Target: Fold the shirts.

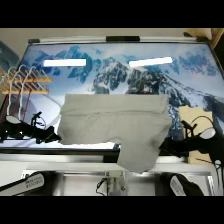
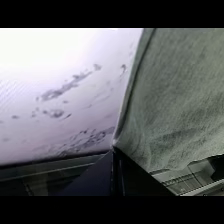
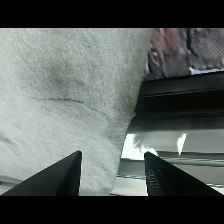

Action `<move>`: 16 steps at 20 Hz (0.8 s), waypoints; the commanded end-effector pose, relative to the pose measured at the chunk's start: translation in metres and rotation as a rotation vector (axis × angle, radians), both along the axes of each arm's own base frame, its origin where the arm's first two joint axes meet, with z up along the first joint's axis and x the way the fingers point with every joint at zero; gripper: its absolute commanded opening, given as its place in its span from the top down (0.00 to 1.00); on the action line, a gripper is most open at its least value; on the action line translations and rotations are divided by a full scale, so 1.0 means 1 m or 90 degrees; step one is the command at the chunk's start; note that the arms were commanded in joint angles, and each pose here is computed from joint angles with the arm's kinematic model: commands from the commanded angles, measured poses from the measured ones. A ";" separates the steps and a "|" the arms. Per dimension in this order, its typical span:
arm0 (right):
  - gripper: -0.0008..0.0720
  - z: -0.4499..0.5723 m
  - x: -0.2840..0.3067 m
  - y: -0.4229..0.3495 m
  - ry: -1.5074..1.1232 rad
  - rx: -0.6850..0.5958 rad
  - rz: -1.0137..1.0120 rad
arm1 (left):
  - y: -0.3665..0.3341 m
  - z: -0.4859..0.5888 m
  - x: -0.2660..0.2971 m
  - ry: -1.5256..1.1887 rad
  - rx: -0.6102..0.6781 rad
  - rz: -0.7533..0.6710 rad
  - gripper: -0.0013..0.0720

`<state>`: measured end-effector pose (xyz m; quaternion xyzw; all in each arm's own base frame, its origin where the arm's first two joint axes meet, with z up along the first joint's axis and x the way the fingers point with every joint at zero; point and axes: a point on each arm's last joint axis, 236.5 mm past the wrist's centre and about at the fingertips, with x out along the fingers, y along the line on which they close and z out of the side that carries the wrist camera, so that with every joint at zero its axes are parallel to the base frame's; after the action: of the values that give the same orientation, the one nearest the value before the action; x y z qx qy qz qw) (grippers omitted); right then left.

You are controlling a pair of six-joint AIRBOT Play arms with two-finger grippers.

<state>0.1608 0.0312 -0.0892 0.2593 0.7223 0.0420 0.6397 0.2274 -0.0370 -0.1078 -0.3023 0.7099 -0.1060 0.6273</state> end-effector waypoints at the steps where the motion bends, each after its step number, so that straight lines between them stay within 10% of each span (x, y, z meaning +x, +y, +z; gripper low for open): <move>1: 0.31 -0.010 -0.008 0.010 0.021 -0.035 0.040 | 0.000 0.000 0.001 -0.001 0.000 0.000 0.93; 8: 0.31 -0.030 -0.022 0.031 0.091 -0.049 0.095 | 0.000 0.000 0.001 -0.003 0.001 0.001 0.93; 12: 0.87 -0.034 -0.012 0.037 0.079 -0.065 0.089 | 0.003 -0.001 0.006 -0.019 0.010 -0.001 0.93; 16: 0.88 0.025 0.044 0.035 -0.049 -0.071 0.141 | 0.016 0.036 0.042 -0.117 0.031 -0.050 0.93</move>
<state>0.1801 0.0611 -0.1018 0.1556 0.7466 0.0530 0.6447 0.2489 -0.0282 -0.0949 -0.2748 0.6863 -0.1212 0.6624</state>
